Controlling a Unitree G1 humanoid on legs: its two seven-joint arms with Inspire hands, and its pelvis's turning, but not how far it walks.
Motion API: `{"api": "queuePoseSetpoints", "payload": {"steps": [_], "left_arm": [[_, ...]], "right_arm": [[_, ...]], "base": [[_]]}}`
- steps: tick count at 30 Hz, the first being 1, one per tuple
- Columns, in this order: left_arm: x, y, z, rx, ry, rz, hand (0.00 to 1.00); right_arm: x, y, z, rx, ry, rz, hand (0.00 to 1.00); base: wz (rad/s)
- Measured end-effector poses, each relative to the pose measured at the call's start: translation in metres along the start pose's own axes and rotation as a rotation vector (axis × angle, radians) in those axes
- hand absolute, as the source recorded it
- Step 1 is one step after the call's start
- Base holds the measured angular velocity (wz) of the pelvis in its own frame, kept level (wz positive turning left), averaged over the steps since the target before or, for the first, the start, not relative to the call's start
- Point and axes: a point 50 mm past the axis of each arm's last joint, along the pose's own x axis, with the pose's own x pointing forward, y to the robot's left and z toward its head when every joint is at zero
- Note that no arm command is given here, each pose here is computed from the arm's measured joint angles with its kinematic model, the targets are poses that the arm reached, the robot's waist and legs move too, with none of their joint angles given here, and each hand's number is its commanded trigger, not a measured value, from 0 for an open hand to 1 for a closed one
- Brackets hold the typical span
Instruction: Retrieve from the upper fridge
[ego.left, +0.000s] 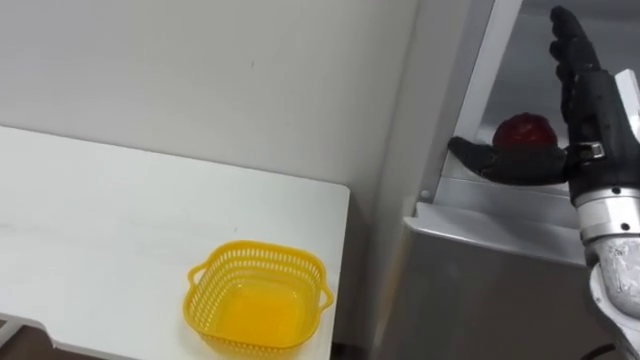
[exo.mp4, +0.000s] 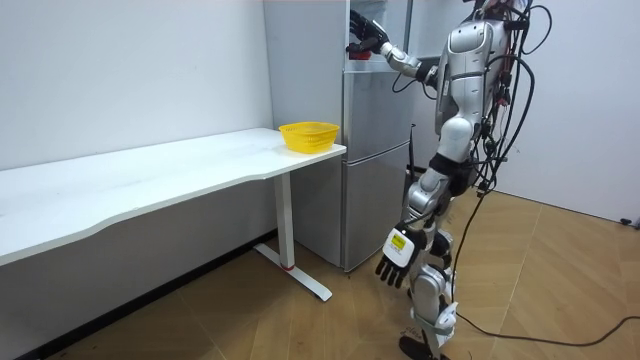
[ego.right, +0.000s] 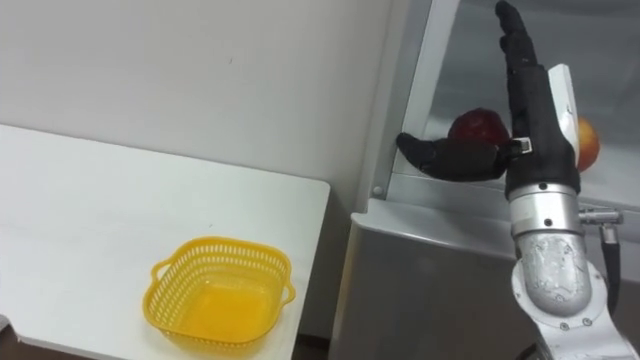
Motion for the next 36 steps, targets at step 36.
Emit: {"api": "queuePoseSetpoints", "payload": {"steps": [36], "left_arm": [[0.0,-0.004,0.0,-0.005,-0.001,-0.008,0.0]], "right_arm": [[0.004,-0.006,0.021,0.039,-0.086,-0.151,0.0]], "base": [[0.0]]}}
